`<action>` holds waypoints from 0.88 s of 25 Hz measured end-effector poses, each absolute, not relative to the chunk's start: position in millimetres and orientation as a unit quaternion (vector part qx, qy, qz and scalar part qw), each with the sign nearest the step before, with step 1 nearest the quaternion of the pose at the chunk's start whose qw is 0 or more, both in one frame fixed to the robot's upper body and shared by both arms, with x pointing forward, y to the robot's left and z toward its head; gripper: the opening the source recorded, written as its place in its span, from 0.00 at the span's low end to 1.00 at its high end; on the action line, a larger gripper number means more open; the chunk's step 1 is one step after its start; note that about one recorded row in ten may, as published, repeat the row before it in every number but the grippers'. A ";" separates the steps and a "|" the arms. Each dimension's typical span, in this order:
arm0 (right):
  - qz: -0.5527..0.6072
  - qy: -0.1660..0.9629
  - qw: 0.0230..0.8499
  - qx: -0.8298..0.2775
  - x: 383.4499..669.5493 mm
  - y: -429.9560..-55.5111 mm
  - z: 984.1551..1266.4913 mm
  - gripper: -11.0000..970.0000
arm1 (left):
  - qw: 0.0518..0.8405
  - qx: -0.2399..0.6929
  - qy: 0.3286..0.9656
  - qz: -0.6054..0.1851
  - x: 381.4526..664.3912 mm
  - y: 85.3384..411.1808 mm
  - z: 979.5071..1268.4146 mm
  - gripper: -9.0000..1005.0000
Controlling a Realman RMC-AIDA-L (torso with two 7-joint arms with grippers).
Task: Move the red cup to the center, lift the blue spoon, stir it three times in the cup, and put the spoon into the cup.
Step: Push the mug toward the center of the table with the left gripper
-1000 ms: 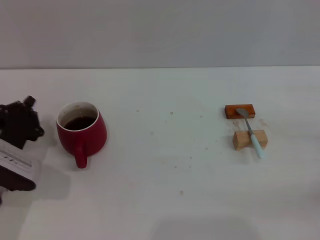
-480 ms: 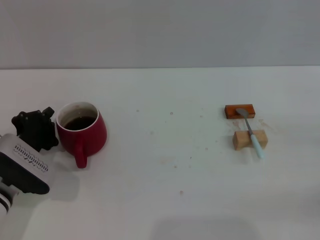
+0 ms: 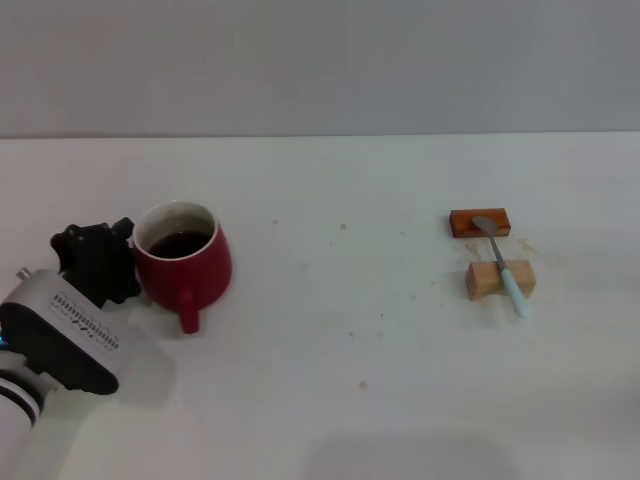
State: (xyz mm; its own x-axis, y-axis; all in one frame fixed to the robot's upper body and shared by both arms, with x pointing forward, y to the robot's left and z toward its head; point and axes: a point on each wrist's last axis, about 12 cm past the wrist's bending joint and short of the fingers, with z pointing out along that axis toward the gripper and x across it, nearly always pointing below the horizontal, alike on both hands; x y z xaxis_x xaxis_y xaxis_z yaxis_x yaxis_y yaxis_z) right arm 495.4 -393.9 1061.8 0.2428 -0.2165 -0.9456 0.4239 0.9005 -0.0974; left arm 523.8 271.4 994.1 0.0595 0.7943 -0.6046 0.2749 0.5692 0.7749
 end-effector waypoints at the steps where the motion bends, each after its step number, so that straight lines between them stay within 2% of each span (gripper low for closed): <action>1: -0.204 0.580 0.783 0.089 495.5 -393.9 1061.8 0.74 | 0.601 0.411 0.651 0.216 523.8 271.4 994.1 0.02; 22: -0.197 0.583 0.784 0.081 496.5 -389.9 1061.0 0.74 | 0.619 0.445 0.628 0.154 520.2 230.0 994.9 0.03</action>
